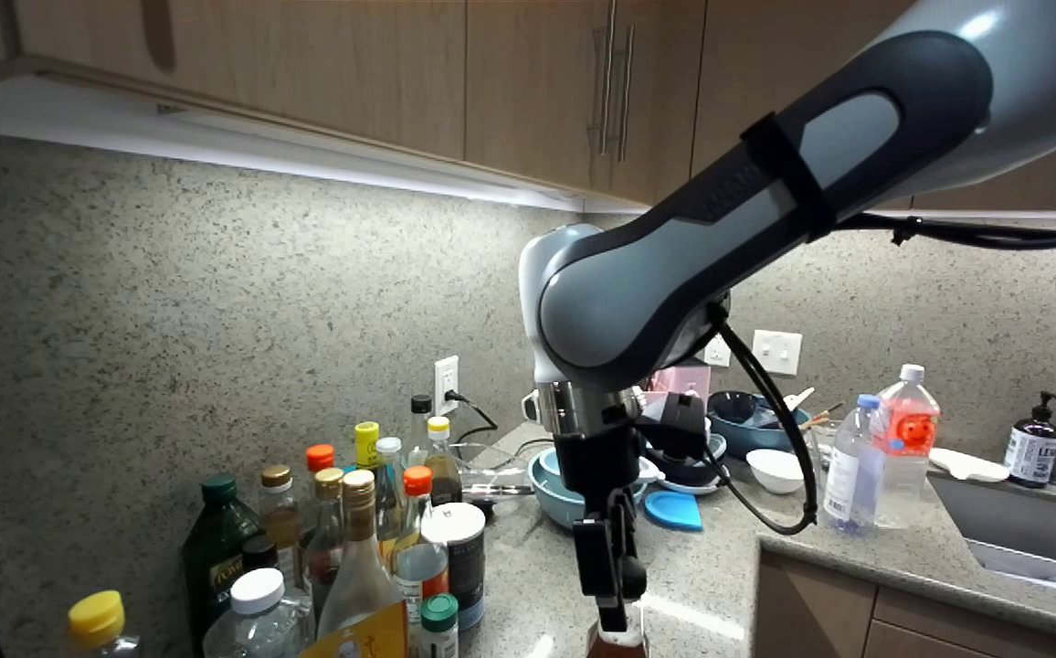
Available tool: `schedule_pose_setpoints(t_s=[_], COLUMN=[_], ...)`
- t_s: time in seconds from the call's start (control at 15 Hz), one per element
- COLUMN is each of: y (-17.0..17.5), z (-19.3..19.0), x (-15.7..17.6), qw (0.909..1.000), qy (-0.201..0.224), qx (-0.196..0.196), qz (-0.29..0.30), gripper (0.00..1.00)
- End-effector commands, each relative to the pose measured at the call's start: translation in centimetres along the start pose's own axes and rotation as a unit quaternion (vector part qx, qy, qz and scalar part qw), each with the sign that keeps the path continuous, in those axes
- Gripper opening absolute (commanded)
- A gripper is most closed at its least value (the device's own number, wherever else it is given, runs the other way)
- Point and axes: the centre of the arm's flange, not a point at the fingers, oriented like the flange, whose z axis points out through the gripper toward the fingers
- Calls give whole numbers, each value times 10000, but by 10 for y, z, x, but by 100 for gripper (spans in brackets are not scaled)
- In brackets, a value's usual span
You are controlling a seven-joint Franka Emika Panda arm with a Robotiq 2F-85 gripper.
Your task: Lay the bottle with the black cap down.
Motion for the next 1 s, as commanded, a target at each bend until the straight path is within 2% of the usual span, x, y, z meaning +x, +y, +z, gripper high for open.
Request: schedule_pose_setpoints(t_s=[0.0,0.73,0.8,0.87,0.93], y=[0,-1,-1,-1,-2], z=[0,0,0,0,0], x=[1,1,1,2,2], qw=[10000,10000,9999,9999,9999], qy=[7,53,67,76,79], qx=[2,11,17,16,16], qz=[-3,-65,-88,-93,-94], gripper=[100,100,75,74,68])
